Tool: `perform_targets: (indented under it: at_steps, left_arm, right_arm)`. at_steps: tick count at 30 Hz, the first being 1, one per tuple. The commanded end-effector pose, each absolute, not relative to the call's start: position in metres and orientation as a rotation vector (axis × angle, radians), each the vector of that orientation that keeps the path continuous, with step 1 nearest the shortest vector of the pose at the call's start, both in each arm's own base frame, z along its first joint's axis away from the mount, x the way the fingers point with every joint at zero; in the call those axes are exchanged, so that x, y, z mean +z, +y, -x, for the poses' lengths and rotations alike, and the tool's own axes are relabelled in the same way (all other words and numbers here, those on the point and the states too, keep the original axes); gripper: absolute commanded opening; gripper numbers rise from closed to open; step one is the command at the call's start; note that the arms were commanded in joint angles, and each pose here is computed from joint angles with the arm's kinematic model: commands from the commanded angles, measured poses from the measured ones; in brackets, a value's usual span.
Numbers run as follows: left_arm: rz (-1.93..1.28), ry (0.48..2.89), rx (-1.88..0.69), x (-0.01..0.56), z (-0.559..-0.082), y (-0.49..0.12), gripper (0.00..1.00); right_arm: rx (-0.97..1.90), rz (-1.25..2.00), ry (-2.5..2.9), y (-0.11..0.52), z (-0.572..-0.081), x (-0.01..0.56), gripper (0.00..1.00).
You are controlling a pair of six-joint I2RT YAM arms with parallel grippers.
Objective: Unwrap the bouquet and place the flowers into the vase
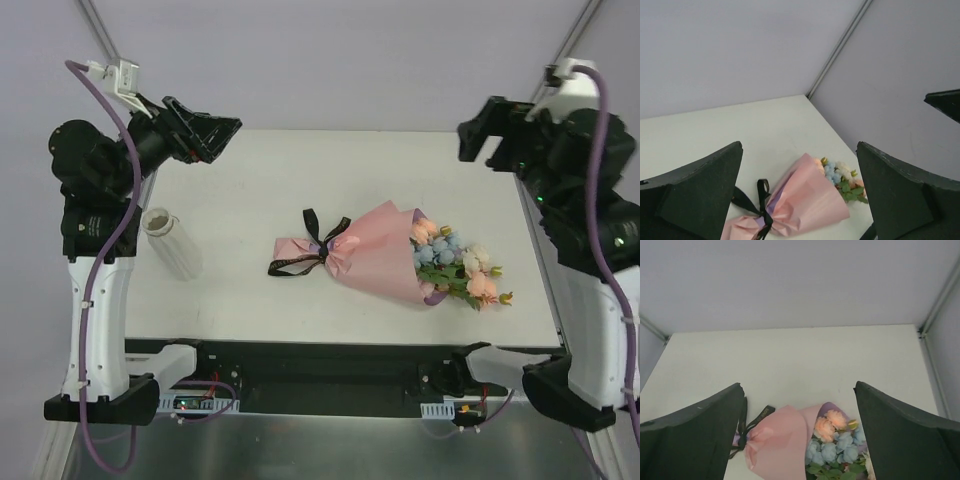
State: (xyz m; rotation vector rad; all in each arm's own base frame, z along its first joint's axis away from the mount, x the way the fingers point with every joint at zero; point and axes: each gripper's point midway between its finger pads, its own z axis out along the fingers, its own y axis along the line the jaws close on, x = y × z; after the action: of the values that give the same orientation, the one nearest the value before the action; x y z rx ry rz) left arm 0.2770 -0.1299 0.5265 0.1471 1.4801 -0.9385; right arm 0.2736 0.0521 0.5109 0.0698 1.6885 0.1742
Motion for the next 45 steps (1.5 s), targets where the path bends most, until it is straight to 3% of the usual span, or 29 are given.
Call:
perform_targets:
  at_steps: [1,9,18,21,22,24,26,27,29,37,43,45]
  left_arm:
    - [-0.113,1.563,-0.933,0.483,-0.299,-0.128,0.95]
    - [-0.082,1.853,-0.935,0.352,-0.346,-0.134,0.89]
    - [-0.170,2.100,-1.002,0.251,-0.343,-0.181,0.76]
    - [-0.198,2.167,-1.080,0.228,-0.337,-0.200,0.64]
    - [-0.216,2.188,-1.090,0.221,-0.333,-0.207,0.56]
    - [-0.201,2.241,-1.093,0.204,-0.332,-0.212,0.52]
    - [-0.187,2.289,-1.083,0.187,-0.334,-0.216,0.49]
    - [-0.191,2.305,-1.086,0.182,-0.334,-0.218,0.48]
    - [-0.176,2.348,-1.089,0.167,-0.336,-0.219,0.42]
    - [-0.219,2.476,-1.152,0.130,-0.322,-0.248,0.14]
    - [-0.221,2.550,-1.136,0.113,-0.318,-0.253,0.00]
    - [-0.206,2.589,-1.093,0.106,-0.317,-0.252,0.00]
  right_arm:
    - [0.176,0.106,1.883,0.129,-0.331,0.447,0.96]
    - [0.706,0.309,2.195,0.304,-0.345,0.315,0.96]
    - [0.740,0.067,2.487,0.333,-0.354,0.204,0.93]
    - [0.701,-0.022,2.487,0.328,-0.357,0.189,0.84]
    - [0.679,-0.058,2.517,0.324,-0.354,0.175,0.79]
    - [0.628,-0.118,2.531,0.318,-0.356,0.161,0.76]
    - [0.574,-0.171,2.544,0.312,-0.360,0.147,0.61]
    - [0.563,-0.190,2.554,0.311,-0.360,0.143,0.47]
    - [0.572,-0.233,2.564,0.314,-0.360,0.139,0.39]
    - [0.547,-0.251,2.613,0.322,-0.355,0.107,0.45]
    - [0.467,-0.321,2.623,0.319,-0.356,0.097,0.46]
    - [0.379,-0.360,2.622,0.310,-0.351,0.093,0.47]
